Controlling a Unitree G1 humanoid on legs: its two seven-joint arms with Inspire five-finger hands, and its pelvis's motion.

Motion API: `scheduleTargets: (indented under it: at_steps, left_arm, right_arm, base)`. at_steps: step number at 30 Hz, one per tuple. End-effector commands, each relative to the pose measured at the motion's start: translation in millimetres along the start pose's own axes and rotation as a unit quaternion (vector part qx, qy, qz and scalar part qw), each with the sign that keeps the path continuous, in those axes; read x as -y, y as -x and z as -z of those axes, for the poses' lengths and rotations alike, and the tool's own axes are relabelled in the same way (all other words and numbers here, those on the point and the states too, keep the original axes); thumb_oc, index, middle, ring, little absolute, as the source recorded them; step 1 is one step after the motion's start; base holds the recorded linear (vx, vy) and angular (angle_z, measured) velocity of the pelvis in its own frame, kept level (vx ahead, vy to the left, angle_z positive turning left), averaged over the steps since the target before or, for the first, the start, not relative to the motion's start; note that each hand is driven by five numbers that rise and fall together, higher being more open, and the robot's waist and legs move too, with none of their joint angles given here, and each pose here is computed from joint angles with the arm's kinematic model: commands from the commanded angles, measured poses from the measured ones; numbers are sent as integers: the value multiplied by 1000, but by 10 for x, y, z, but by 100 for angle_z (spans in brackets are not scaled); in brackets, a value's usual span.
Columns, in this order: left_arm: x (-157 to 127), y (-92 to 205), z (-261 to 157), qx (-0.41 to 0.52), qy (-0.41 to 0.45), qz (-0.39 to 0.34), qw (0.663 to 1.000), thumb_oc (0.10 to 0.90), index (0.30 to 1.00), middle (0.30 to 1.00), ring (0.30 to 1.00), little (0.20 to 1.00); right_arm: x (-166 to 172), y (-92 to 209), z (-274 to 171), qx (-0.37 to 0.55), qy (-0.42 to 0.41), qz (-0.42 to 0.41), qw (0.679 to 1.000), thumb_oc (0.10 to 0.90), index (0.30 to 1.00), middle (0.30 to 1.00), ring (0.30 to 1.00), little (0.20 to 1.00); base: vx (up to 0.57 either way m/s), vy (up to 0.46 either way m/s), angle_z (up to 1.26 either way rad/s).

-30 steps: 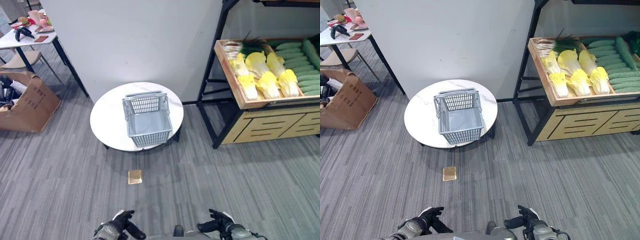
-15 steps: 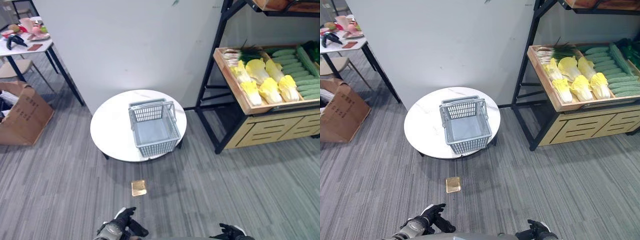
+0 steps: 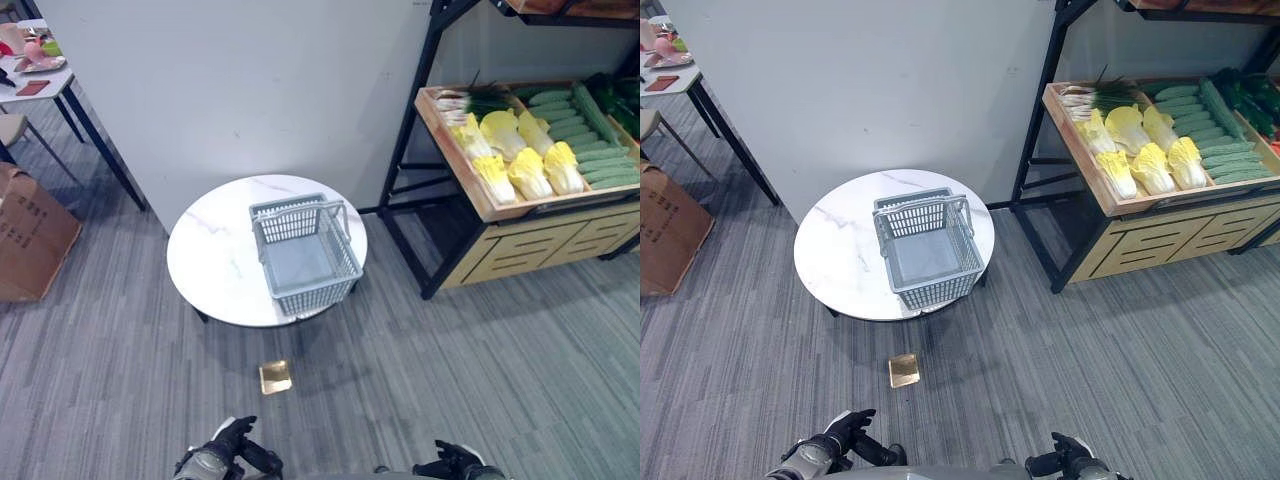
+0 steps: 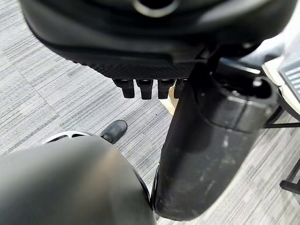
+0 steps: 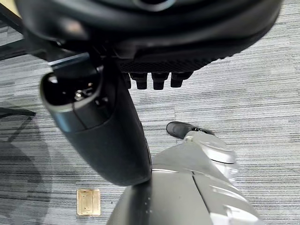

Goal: Get the vegetables into the basket

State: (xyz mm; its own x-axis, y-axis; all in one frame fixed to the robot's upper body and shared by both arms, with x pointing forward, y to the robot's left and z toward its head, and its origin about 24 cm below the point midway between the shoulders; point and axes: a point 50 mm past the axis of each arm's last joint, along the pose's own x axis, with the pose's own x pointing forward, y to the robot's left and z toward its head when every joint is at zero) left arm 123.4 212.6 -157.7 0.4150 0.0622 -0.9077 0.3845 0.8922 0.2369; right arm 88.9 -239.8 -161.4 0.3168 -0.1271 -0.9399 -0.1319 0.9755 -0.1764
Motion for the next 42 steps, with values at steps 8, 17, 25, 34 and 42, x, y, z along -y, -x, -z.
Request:
scheduleTargets:
  at_steps: [8, 17, 25, 34, 42]
  left_arm:
    - [34, 11, 89, -17, -24, 14, 999, 900, 1000, 1000, 1000, 1000]
    - [77, 25, 138, -14, 18, 18, 1000, 900, 1000, 1000, 1000, 1000]
    - [130, 71, 349, -45, 57, 17, 997, 900, 1000, 1000, 1000, 1000]
    - [166, 97, 449, -61, 68, 12, 996, 900, 1000, 1000, 1000, 1000]
    - [113, 118, 512, -67, 75, -3, 995, 900, 1000, 1000, 1000, 1000]
  right_arm:
    - [-158, -27, -178, 23, 33, -34, 999, 900, 1000, 1000, 1000, 1000]
    - [-168, 51, -868, 179, 37, -31, 983, 900, 1000, 1000, 1000, 1000]
    - [122, 660, -1907, 422, 82, 10, 903, 900, 1000, 1000, 1000, 1000]
    - [187, 1404, -2383, 591, 108, 35, 799, 900, 1000, 1000, 1000, 1000]
    - [20, 2130, -2960, 712, 173, 41, 679, 900, 1000, 1000, 1000, 1000]
  base:
    - [97, 26, 19]
    - [35, -35, 22]
    - [60, -83, 5]
    - [32, -31, -2]
    - [4, 0, 0]
